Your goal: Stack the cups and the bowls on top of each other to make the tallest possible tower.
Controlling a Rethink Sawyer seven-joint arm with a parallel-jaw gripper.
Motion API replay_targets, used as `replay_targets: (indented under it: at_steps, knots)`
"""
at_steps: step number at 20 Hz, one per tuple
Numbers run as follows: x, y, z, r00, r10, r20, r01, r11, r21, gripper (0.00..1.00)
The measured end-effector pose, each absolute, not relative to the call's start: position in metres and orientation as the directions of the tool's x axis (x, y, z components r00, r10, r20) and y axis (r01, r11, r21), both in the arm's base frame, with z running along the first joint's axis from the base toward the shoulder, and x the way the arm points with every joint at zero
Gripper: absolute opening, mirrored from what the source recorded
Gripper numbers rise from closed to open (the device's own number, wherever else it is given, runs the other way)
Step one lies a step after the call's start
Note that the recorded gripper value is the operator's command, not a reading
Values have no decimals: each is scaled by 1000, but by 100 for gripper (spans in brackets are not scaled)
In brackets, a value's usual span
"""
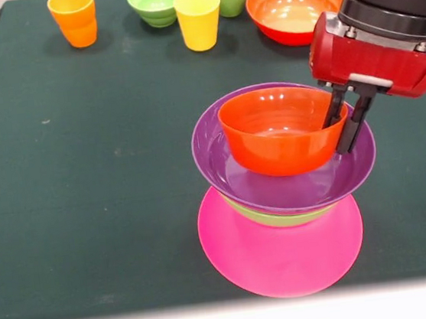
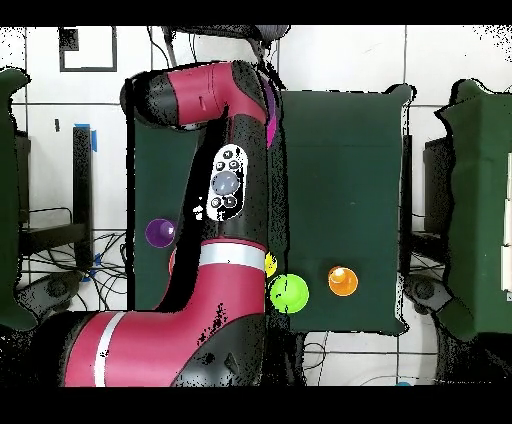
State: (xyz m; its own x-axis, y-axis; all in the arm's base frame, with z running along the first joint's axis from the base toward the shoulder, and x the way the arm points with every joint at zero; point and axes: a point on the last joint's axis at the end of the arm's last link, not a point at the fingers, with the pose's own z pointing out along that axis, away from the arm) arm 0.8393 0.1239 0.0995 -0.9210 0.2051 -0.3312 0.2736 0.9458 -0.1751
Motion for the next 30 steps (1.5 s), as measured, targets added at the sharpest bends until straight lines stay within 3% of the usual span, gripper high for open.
replay_targets:
  at_steps: [15,16,30]
  knots:
    - [838,123,92,-918,229,-324,291,944,-157,0]
    - [835,126,88,-919,246,-309,300,943,-144,100]
    - [832,127,84,-918,270,-292,317,939,-130,100]
